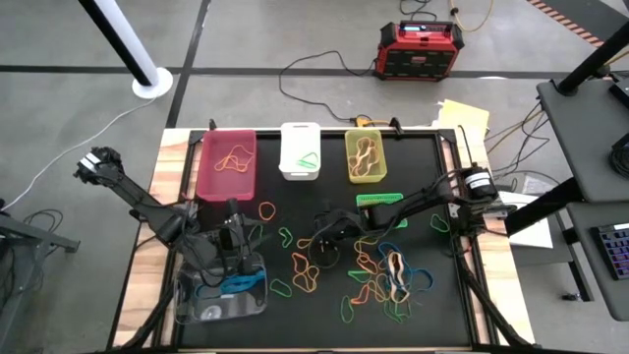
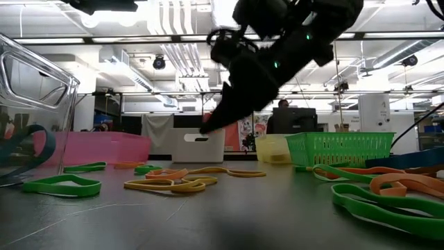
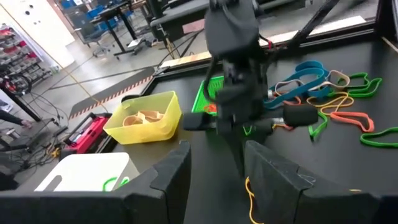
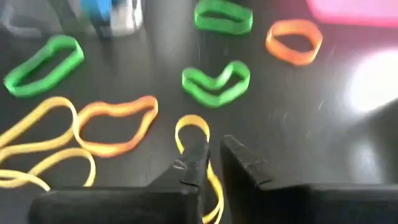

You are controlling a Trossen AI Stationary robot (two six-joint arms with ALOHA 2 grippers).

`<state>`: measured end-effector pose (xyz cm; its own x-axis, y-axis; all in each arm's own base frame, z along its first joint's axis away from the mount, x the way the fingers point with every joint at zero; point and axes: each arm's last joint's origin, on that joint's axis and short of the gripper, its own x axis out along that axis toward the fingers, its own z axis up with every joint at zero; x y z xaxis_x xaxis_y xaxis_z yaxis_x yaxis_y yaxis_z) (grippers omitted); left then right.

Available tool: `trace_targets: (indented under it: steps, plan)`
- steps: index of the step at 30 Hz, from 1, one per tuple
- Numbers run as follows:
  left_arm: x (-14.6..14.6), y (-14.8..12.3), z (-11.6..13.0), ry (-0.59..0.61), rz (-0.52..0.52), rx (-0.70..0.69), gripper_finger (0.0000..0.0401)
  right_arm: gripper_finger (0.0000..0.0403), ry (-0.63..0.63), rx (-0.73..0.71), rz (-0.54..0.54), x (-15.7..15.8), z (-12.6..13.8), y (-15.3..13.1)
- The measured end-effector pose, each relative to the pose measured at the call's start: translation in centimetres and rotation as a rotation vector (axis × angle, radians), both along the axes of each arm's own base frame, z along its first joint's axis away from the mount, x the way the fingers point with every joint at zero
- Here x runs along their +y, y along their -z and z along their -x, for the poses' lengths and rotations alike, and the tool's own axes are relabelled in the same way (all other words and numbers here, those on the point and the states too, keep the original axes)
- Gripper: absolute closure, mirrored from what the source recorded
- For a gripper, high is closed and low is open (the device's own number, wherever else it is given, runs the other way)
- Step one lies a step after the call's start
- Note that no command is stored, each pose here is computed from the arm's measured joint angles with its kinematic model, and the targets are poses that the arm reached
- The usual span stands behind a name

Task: Sort rubber bands into baskets
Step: Put the yellow rubber band into the pink bin

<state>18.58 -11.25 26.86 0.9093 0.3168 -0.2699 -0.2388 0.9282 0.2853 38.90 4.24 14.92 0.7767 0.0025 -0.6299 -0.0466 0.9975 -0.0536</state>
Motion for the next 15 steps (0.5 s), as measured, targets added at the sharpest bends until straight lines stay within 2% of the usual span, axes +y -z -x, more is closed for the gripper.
trace_targets:
  steps: [4,9,12,15]
  plan:
    - [0.1,0.0,-0.1,-0.005,0.001,-0.001,0.0264,0.0303,0.018,0.024,-0.032,0.0,-0.1,0.9]
    - [0.1,0.1,-0.2,-0.005,-0.011,0.004,0.0264,0.0238,0.013,0.058,-0.018,-0.1,-0.2,2.2]
    - [0.0,0.2,-0.3,-0.004,-0.019,0.010,0.0264,0.0219,0.015,0.076,-0.009,-0.4,-0.3,2.9]
    - [0.0,0.3,-0.4,-0.007,-0.022,0.012,0.0264,0.0219,0.019,0.105,-0.006,-0.5,-0.3,4.1]
